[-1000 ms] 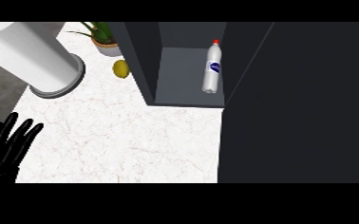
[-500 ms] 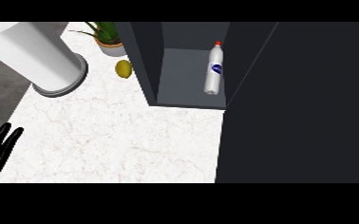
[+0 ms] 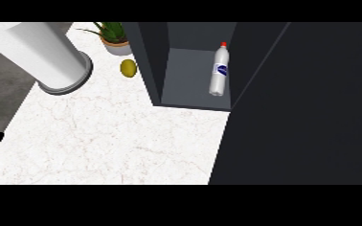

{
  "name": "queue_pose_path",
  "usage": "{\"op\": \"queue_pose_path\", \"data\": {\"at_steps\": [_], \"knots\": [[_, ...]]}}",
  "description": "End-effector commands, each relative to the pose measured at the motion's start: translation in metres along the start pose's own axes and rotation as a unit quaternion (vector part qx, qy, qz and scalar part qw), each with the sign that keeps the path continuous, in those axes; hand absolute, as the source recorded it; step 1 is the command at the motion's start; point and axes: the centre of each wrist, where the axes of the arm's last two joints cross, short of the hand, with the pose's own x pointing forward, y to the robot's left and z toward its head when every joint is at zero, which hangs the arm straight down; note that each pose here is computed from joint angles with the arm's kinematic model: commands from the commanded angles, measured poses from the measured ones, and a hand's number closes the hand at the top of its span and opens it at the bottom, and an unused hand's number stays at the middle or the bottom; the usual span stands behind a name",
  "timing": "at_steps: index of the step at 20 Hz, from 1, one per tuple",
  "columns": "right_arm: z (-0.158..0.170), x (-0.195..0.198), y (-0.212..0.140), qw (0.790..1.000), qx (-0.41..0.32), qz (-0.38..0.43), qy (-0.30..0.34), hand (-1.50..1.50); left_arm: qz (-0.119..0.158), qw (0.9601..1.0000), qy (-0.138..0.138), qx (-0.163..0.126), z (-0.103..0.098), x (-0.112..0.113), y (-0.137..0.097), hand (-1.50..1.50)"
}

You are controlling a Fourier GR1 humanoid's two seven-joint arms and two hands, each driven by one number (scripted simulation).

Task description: Pick up the bottled water, place it into the cabinet and close the cabinet

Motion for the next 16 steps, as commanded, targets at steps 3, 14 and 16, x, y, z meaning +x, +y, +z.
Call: {"op": "queue_pose_path", "data": {"at_steps": [3,14,16], "knots": [[-0.032,0.028,0.018,0.997,0.001,0.072,-0.021,1.50,0.003,0.9999,0.003,-0.012,0.002,0.009,0.012,-1.50],[-0.118,0.028,0.015,0.999,0.004,0.036,0.006,1.50,0.001,0.9996,-0.009,-0.026,0.004,0.022,0.032,-1.50],[-0.144,0.026,0.023,0.998,0.043,0.024,0.046,1.50,0.000,0.9995,-0.016,-0.028,0.002,0.027,0.039,-1.50]]}}
